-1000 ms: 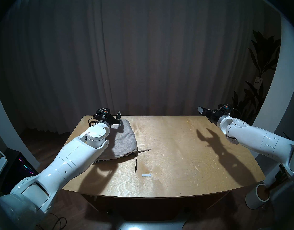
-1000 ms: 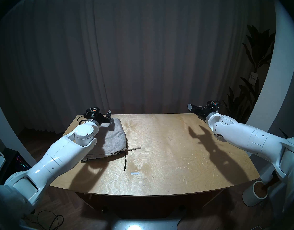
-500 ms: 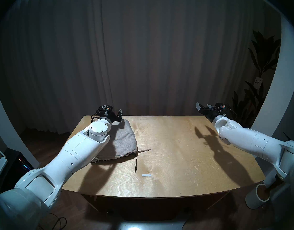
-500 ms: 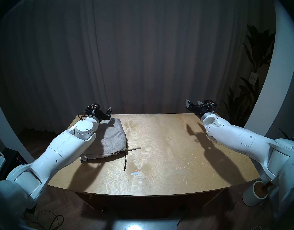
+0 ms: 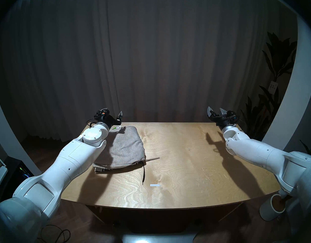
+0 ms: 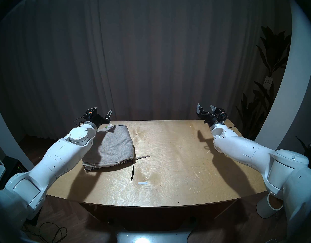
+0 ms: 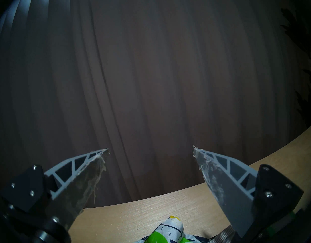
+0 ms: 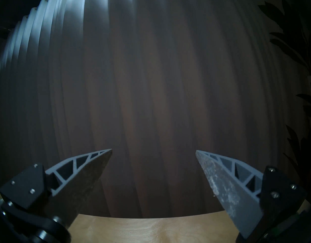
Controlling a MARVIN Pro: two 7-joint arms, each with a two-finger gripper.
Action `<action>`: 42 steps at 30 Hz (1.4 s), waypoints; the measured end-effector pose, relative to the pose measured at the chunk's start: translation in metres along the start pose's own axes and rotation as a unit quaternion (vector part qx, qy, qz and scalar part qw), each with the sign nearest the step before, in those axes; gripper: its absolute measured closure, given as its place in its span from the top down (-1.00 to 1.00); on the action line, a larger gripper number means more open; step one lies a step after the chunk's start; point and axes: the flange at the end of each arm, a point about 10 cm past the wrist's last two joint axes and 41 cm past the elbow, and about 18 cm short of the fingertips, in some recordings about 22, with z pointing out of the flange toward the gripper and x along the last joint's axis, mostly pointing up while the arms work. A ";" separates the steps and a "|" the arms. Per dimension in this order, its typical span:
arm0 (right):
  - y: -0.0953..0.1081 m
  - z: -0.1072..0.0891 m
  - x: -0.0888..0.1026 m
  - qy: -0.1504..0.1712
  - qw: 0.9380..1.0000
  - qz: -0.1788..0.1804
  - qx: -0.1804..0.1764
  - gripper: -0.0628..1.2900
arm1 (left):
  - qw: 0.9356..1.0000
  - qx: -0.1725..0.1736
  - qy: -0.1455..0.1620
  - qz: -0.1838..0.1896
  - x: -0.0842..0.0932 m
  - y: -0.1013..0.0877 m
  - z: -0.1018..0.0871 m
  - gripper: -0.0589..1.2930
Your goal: Fold pants twice and stack them
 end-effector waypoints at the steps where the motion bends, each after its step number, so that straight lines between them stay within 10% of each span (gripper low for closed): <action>1: -0.001 0.000 -0.001 0.000 1.000 0.002 0.002 0.93 | 1.000 -0.002 0.002 -0.003 0.000 0.000 0.000 0.88; 14: -0.030 0.005 -0.009 -0.034 0.997 0.056 0.037 0.93 | 0.999 -0.004 0.004 -0.033 -0.007 -0.004 -0.016 0.88; 42: -0.018 0.000 -0.010 -0.052 0.996 0.073 0.007 0.93 | 0.999 0.030 -0.006 -0.028 -0.017 -0.011 -0.025 0.88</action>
